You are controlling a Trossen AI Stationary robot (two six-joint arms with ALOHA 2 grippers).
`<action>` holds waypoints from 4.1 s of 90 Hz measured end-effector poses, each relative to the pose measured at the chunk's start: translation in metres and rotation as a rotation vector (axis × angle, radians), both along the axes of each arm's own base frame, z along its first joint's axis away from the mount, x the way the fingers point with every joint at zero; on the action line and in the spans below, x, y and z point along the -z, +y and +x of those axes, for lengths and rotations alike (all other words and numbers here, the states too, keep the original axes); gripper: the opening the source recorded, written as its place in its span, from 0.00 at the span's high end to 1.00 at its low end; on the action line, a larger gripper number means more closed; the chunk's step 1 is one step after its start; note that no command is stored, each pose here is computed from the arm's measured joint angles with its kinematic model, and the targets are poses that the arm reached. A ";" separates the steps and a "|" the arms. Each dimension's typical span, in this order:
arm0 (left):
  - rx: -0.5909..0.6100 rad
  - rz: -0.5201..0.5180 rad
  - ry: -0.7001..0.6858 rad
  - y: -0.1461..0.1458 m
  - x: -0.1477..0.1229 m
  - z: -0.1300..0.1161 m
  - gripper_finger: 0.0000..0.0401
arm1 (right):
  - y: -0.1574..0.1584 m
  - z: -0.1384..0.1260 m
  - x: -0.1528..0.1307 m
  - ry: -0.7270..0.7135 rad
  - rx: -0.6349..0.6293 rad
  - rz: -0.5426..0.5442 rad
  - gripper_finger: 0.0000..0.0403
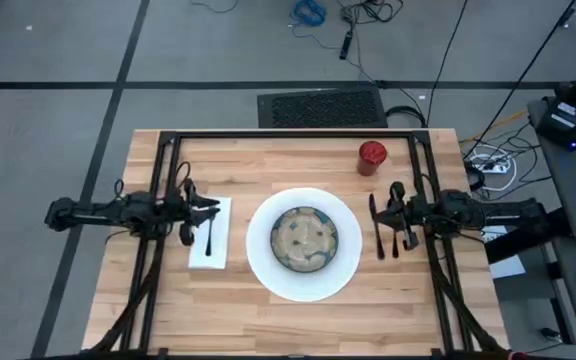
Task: Set table place
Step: Return to Home Position
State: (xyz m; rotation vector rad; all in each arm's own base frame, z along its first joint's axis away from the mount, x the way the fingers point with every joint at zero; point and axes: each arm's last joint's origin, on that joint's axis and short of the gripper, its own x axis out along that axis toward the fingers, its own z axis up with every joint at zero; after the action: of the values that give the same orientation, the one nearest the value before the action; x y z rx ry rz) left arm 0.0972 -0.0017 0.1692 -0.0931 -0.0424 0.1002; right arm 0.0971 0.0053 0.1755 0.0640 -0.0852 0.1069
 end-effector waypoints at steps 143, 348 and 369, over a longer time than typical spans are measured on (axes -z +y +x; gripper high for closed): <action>0.000 0.018 0.003 0.000 0.000 0.000 0.77 | -0.004 0.000 -0.003 -0.025 0.147 0.009 1.00; 0.001 0.018 0.003 0.000 0.000 0.000 0.77 | -0.004 0.000 -0.003 -0.025 0.147 0.009 1.00; 0.001 0.018 0.003 0.000 0.000 0.000 0.77 | -0.004 0.000 -0.002 -0.024 0.147 0.009 1.00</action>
State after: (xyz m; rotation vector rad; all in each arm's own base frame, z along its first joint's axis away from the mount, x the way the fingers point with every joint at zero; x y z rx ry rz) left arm 0.0973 -0.0018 0.1689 -0.0751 -0.0405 0.0990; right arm 0.0970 0.0011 0.1780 0.0652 -0.1142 -0.0393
